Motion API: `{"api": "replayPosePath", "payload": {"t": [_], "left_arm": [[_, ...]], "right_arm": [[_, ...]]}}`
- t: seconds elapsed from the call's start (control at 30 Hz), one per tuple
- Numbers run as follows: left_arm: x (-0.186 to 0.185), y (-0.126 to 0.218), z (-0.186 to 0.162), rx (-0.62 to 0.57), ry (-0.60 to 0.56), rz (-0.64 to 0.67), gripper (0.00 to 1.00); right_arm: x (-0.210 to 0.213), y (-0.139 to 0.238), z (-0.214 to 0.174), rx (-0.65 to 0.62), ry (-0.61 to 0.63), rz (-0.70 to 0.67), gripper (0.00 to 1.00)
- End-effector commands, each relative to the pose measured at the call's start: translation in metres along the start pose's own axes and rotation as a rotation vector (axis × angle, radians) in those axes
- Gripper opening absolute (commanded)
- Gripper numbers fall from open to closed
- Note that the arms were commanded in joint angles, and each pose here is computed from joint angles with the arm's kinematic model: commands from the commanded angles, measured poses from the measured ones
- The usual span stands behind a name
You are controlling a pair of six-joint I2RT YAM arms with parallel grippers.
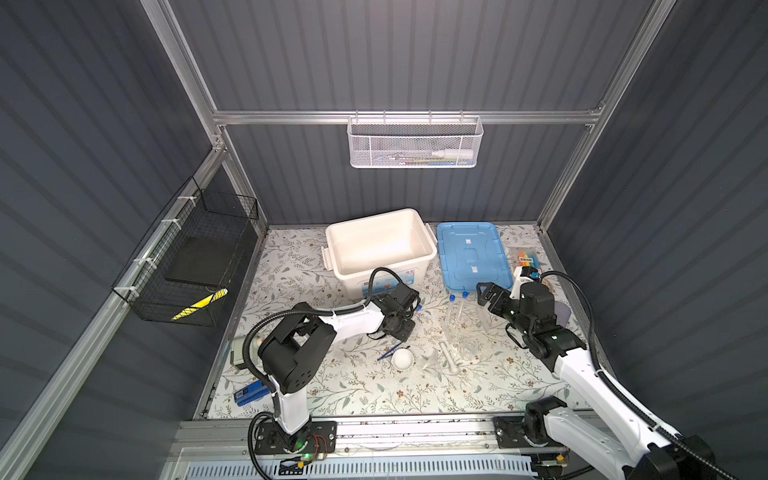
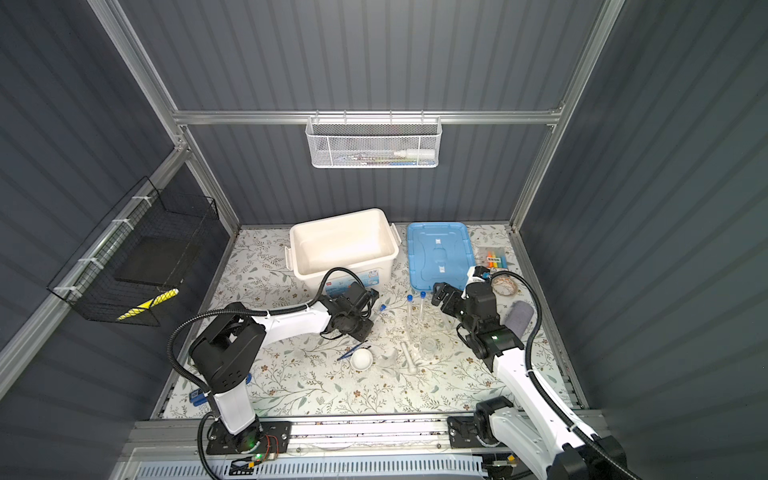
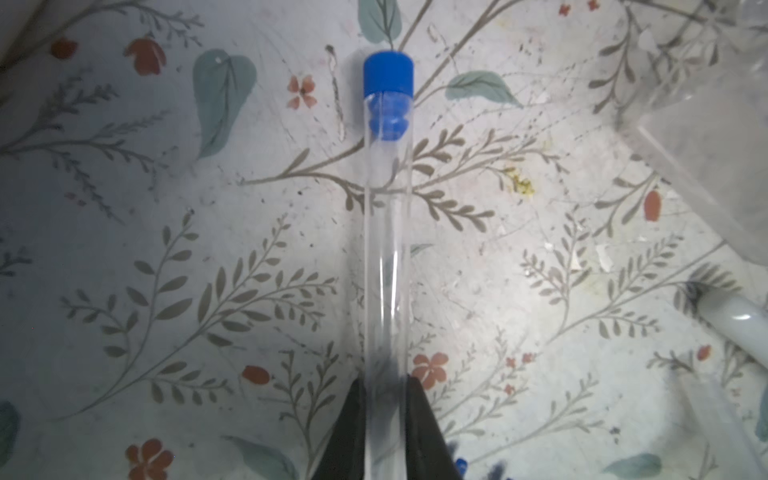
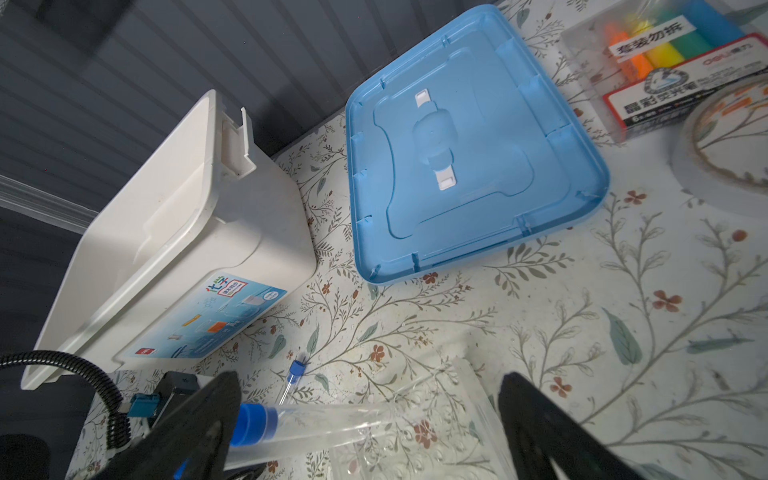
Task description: Organize the chemistry lab equipment
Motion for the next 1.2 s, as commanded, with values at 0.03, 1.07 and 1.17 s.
{"api": "replayPosePath", "payload": {"t": [0.03, 1.07, 1.17], "left_arm": [[-0.014, 0.034, 0.032, -0.133, -0.031, -0.041, 0.13], [-0.069, 0.123, 0.104, -0.427, -0.266, -0.247, 0.13], [-0.071, 0.121, 0.105, -0.426, -0.271, -0.258, 0.13]], "right_arm": [[0.007, -0.002, 0.010, -0.010, -0.044, 0.055, 0.99], [0.096, -0.052, 0.058, 0.224, -0.073, 0.555, 0.72], [0.098, -0.055, 0.056, 0.233, -0.079, 0.564, 0.66]]}}
Point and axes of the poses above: each gripper's point midway between its finger pads, its own y axis back along the fingers, its own x axis along the line the jaws close on, z = x × y, the point moved 2 cm from there along y, back along the fingers, and after that the axes turned 14 degrees about y, right-handed, at the moved point
